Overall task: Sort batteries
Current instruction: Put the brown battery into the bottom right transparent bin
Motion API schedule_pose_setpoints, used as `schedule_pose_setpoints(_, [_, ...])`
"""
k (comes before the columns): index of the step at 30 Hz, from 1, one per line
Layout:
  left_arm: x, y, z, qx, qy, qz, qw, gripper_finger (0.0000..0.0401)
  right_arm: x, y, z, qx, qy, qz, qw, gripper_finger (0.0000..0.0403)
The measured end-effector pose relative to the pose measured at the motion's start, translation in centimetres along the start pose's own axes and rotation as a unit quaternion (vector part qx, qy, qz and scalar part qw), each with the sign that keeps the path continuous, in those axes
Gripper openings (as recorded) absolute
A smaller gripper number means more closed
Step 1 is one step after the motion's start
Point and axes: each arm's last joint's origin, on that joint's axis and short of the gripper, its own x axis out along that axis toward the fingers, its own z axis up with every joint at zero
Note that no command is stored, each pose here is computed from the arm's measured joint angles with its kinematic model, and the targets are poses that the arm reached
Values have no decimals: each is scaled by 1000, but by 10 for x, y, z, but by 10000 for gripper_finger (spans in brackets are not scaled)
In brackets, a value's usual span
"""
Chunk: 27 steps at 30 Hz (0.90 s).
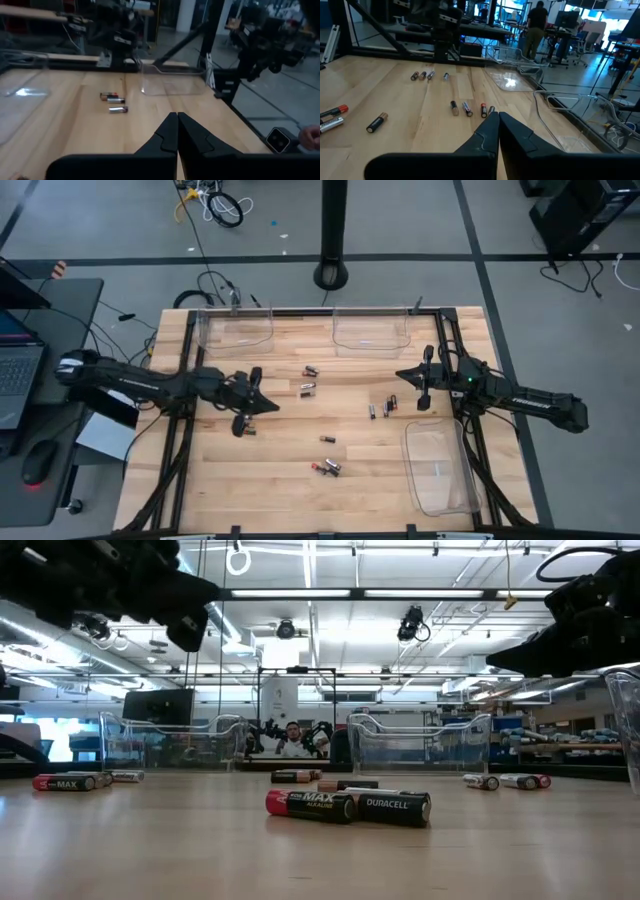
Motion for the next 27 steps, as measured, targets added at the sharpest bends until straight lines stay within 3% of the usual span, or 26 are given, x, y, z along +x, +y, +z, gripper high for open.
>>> schedule_pose_setpoints(8, [48, -13, 5, 0, 46, -2, 999, 10, 0, 0, 0, 0, 0, 0, 1000, 22])
schedule_pose_setpoints(14, [84, -12, -5, -2, 93, 9, 996, 26, 0, 0, 0, 0, 0, 0, 1000, 22])
schedule_pose_setpoints(20, [120, -8, -31, 4, 185, 8, 983, 66, 0, 0, 0, 0, 0, 0, 1000, 23])
schedule_pose_setpoints(27, [156, -4, -53, 16, 228, -13, 974, 133, 0, 0, 0, 0, 0, 0, 1000, 22])
